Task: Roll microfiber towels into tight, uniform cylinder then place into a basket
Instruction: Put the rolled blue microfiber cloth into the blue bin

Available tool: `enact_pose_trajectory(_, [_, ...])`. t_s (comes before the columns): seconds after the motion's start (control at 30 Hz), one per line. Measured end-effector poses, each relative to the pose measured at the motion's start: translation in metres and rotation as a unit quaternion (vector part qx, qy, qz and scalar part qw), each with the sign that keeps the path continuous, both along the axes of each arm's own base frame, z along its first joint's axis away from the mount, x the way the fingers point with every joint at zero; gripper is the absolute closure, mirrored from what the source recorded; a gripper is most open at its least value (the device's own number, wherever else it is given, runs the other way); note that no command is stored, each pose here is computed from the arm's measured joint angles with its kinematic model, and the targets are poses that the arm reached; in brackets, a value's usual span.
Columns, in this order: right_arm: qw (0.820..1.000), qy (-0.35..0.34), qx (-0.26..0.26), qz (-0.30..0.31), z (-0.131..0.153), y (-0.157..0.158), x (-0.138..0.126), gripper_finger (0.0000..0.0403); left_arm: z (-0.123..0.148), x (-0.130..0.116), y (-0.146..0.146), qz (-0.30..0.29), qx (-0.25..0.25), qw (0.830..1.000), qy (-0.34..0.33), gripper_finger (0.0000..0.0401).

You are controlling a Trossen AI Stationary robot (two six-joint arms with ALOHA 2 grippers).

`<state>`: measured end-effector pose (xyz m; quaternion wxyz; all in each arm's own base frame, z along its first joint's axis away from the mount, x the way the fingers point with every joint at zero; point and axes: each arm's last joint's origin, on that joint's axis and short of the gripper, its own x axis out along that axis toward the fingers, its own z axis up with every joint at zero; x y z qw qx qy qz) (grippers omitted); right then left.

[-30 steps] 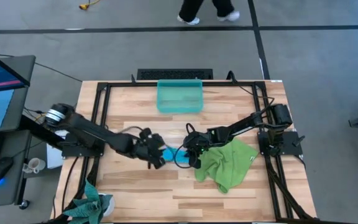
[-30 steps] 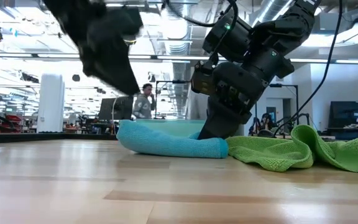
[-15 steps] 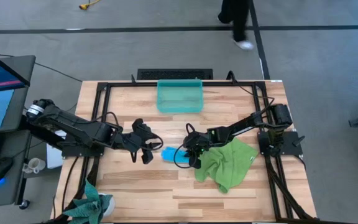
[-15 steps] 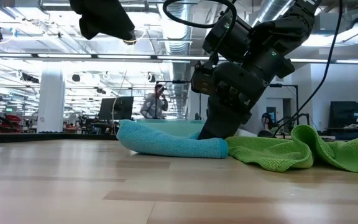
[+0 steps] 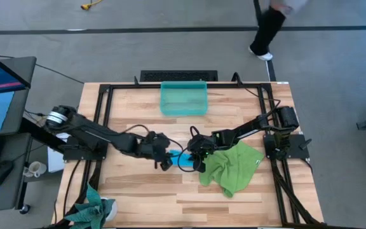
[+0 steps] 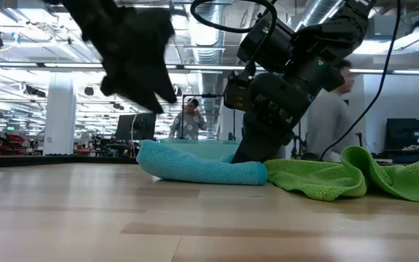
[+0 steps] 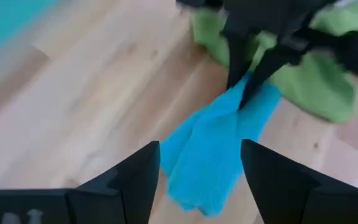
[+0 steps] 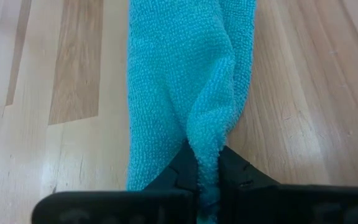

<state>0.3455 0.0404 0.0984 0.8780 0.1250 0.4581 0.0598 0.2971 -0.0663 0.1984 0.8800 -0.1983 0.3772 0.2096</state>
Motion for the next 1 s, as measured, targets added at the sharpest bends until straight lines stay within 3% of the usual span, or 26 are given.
enact_pose_trajectory(0.17, [1.000, 0.000, 0.000, 0.000, 0.000, 0.000, 0.000, 0.0363, -0.027, 0.012, 0.008, 0.005, -0.036, 0.999, 0.041, 0.0194])
enact_pose_trajectory(0.33, [1.000, 0.000, 0.000, 0.000, 0.000, 0.000, 0.000, 0.0363, -0.032, 0.013, 0.020, 0.015, -0.035, 0.997, 0.060, 0.0202])
enact_pose_trajectory(0.57, [1.000, 0.000, 0.000, 0.000, 0.000, 0.000, 0.000, 0.0363, -0.005, 0.005, 0.034, -0.038, -0.070, 0.994, 0.074, 0.0205])
enact_pose_trajectory(0.77, [1.000, 0.000, -0.001, 0.000, 0.000, 0.000, 0.000, 0.0363, 0.033, -0.013, 0.043, -0.058, -0.053, 0.995, 0.068, 0.0205])
enact_pose_trajectory(1.0, [1.000, 0.000, -0.001, 0.001, 0.000, 0.000, 0.000, 0.0363, 0.028, -0.018, 0.034, -0.060, -0.037, 0.995, 0.064, 0.0205])
